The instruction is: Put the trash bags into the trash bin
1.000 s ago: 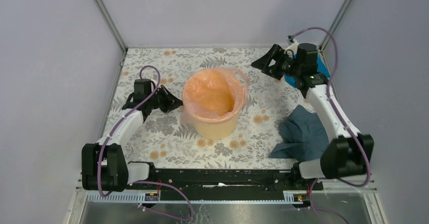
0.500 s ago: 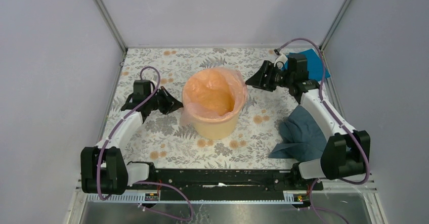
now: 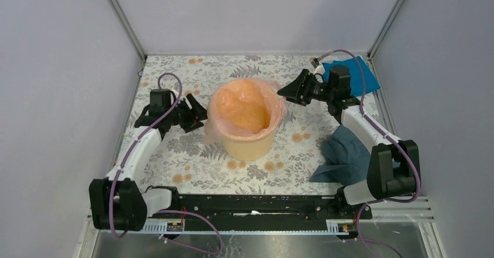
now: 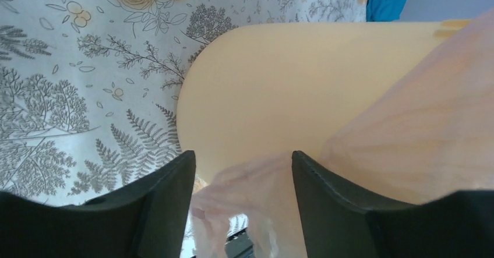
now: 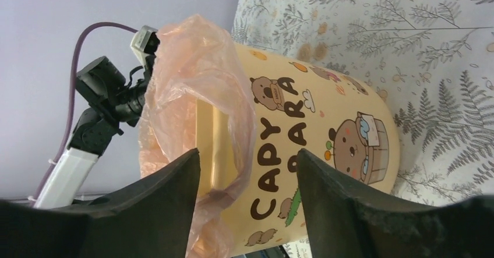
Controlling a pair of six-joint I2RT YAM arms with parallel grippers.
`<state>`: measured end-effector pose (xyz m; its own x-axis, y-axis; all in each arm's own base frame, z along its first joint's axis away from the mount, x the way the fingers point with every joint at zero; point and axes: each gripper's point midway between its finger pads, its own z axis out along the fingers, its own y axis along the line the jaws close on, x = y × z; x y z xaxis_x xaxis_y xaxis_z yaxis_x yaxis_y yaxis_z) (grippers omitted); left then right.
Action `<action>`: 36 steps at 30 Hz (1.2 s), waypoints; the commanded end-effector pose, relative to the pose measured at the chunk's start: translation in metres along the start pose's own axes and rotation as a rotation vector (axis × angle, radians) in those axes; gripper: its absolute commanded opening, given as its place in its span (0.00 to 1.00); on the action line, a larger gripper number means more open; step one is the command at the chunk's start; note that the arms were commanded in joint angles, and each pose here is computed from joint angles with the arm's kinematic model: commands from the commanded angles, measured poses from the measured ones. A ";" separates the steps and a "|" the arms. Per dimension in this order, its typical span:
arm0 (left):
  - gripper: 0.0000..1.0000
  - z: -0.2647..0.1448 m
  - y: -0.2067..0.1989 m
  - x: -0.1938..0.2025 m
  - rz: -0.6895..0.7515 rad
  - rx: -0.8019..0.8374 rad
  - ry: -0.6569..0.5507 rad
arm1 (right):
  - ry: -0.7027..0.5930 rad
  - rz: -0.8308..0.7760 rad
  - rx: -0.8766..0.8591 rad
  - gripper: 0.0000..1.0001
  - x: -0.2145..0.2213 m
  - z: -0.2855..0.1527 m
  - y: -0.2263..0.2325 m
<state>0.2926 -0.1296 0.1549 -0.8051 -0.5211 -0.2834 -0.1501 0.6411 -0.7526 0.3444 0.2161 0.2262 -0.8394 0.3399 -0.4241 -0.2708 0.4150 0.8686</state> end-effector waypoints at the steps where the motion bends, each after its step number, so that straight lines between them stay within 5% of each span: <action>1: 0.76 -0.039 -0.016 -0.021 0.097 -0.058 -0.154 | -0.006 -0.006 -0.091 0.62 -0.004 0.003 0.015; 4: 0.98 -0.063 -0.007 -0.021 0.109 -0.151 -0.222 | -0.026 -0.009 -0.046 0.47 -0.002 0.002 0.004; 10: 0.96 -0.078 -0.003 0.006 0.043 -0.127 -0.235 | -0.038 0.003 -0.015 0.18 0.001 0.004 -0.008; 13: 0.90 -0.066 -0.001 0.023 -0.007 -0.070 -0.163 | -0.047 0.010 -0.005 0.14 0.002 0.004 -0.013; 20: 0.98 -0.031 0.003 0.059 -0.102 0.073 0.036 | -0.054 0.010 0.011 0.12 0.006 0.002 -0.017; 26: 0.96 -0.009 -0.006 0.070 -0.112 0.139 0.077 | -0.064 0.003 0.016 0.09 0.005 0.001 -0.017; 28: 0.90 -0.001 -0.006 0.073 -0.118 0.141 0.089 | -0.065 0.005 0.020 0.07 0.005 0.001 -0.018; 36: 0.37 0.025 0.024 0.068 -0.123 0.018 0.060 | -0.059 0.018 0.090 0.00 0.016 0.004 -0.045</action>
<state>0.2310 -0.1675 0.1055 -0.8423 -0.5323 -0.0846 -0.2669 0.5483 -0.7925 0.3443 0.2103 0.1883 -0.8356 0.3970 -0.3796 -0.1897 0.4400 0.8777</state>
